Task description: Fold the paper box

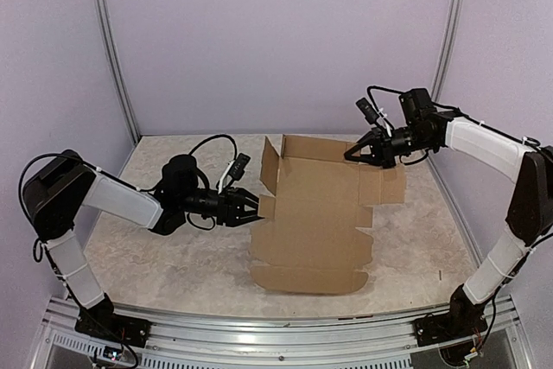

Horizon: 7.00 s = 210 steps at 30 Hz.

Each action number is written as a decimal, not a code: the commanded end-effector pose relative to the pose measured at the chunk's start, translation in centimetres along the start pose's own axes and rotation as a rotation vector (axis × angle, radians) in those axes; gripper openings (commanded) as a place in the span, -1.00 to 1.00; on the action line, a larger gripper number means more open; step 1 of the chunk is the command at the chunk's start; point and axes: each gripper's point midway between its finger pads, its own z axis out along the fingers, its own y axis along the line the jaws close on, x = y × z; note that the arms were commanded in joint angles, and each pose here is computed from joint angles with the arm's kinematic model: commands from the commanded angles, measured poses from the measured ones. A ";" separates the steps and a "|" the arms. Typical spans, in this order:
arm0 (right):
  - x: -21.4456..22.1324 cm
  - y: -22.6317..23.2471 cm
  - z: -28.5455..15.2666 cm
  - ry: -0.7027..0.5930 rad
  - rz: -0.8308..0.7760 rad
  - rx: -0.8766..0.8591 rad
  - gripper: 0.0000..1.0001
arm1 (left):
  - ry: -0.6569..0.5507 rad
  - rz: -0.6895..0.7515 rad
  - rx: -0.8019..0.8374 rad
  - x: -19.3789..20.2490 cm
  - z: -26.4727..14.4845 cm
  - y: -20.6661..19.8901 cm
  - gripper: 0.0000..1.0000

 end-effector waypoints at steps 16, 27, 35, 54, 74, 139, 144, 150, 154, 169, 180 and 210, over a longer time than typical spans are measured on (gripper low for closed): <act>4.5 -1.6 1.5 0.106 0.040 0.049 -1.00 | 0.057 -0.211 -0.115 3.1 0.7 4.4 -0.01; 8.4 -6.1 2.6 0.198 0.135 0.180 -0.61 | 0.094 -0.338 -0.143 7.3 0.8 5.2 -0.08; 4.5 -7.2 -1.0 0.226 0.005 0.384 0.25 | 0.115 -0.404 -0.171 8.8 1.2 6.5 -0.09; 17.4 3.2 6.7 0.557 -0.178 0.088 0.06 | 0.176 -0.479 -0.389 12.0 2.0 5.5 0.02; 17.2 2.8 9.8 0.530 -0.151 0.125 0.17 | 0.169 -0.480 -0.681 4.2 3.3 4.0 0.18; 10.0 -3.4 -7.2 0.138 0.220 0.487 0.47 | -0.291 -0.447 -0.756 -2.7 -3.9 5.4 -1.00; 10.5 -3.1 -7.0 0.053 0.273 0.391 0.54 | -0.375 -0.455 -0.775 -2.5 -6.0 4.6 -1.00; 11.7 -2.8 -6.1 0.042 0.281 0.333 0.56 | -0.442 -0.493 -0.769 -2.2 -7.3 4.0 -1.00; 12.9 -3.4 -4.7 0.073 0.275 0.322 0.56 | -0.493 -0.493 -0.729 -2.7 -7.6 3.4 -1.00; 13.2 -6.0 1.1 0.097 0.229 0.263 0.54 | -0.535 -0.523 -0.649 -2.6 -8.0 2.6 -1.00; 13.5 -7.7 4.0 0.066 0.272 0.128 0.55 | -0.498 -0.472 -0.617 -2.3 -7.4 2.3 -1.00; 14.0 -8.3 6.4 0.204 0.305 0.301 -0.74 | -0.454 -0.649 -0.721 0.8 -6.8 5.5 -1.00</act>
